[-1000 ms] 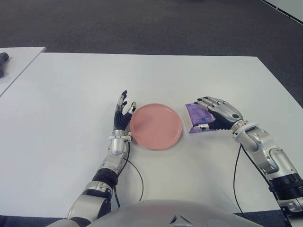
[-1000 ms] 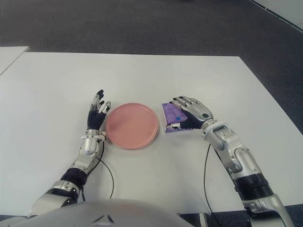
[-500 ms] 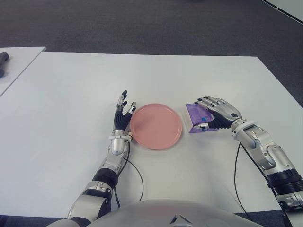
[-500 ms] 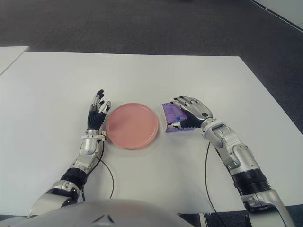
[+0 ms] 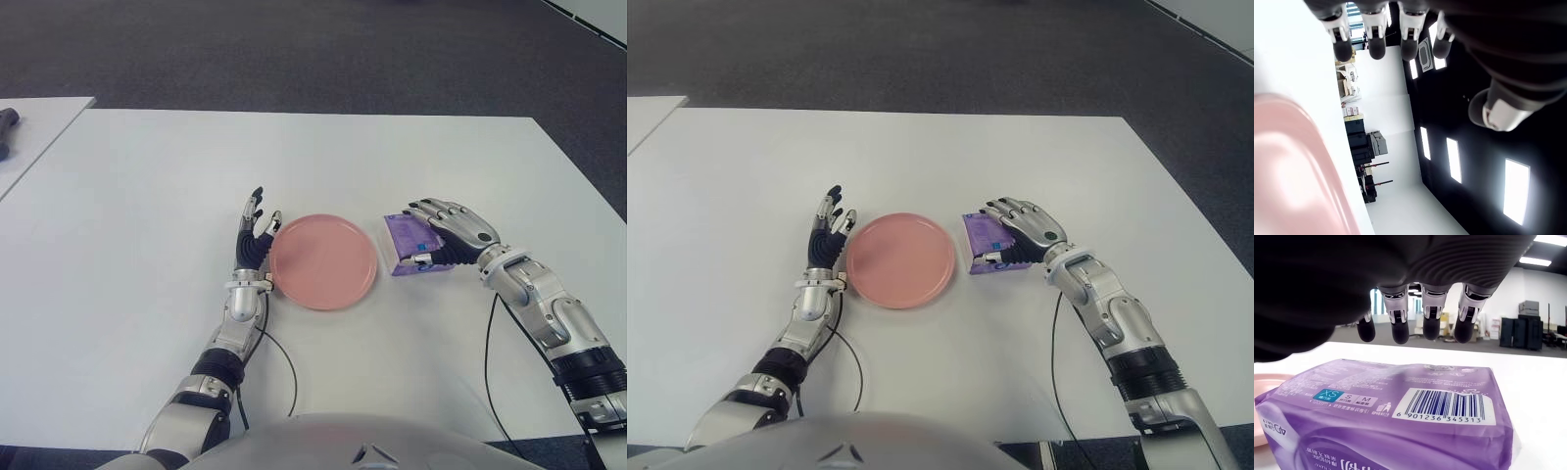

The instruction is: Put the tissue paper into the plate.

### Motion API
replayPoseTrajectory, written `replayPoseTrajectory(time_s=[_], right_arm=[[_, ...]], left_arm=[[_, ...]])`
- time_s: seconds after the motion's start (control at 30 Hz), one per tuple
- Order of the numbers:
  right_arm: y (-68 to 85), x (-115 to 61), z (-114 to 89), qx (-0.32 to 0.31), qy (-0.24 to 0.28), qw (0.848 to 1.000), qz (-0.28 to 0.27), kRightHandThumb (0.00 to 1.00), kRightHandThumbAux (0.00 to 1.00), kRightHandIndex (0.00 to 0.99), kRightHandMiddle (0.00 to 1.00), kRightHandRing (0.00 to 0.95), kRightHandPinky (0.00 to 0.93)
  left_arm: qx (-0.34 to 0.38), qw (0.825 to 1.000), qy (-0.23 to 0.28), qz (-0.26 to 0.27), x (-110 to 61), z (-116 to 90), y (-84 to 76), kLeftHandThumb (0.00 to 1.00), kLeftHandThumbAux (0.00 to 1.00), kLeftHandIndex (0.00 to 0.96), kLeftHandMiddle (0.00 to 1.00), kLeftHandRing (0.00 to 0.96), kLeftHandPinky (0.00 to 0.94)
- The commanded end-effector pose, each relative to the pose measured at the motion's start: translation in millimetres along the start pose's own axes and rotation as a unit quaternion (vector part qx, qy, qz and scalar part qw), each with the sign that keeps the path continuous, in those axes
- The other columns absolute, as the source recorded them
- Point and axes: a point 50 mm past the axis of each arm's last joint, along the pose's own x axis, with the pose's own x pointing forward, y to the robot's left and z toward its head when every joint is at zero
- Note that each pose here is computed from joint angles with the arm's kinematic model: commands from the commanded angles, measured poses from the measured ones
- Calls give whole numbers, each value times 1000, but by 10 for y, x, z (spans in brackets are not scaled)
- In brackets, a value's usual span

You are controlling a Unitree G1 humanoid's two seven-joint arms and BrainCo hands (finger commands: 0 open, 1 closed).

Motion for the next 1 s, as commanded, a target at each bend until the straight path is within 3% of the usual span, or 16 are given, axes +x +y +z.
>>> replayPoseTrajectory(time_s=[0.03,0.1,0.17,0.27,0.47,1.0], right_arm=[[70,30,5,-6,-8,1000,15,266,225,0,0,0,0],[129,60,-9,-8,-8,1000,26,269,222,0,0,0,0],[284,134,-46,-11,-6,999,52,274,218,0,0,0,0],[654,203,-102,-22,2,997,75,274,210,0,0,0,0],[973,88,0,-48,-41,992,105,273,197,0,0,0,0],[1268,34,123,-84,-92,985,120,277,234,0,0,0,0]], left_arm=[[17,996,87,-9,-396,-328,38,10,497,0,0,0,0],[17,996,86,-9,-396,-327,38,10,496,0,0,0,0],[17,996,85,-10,-394,-325,40,9,496,0,0,0,0],[18,996,83,-10,-391,-322,42,8,492,0,0,0,0],[21,996,81,-9,-395,-314,38,6,486,0,0,0,0],[16,996,87,-9,-403,-329,58,12,493,0,0,0,0]])
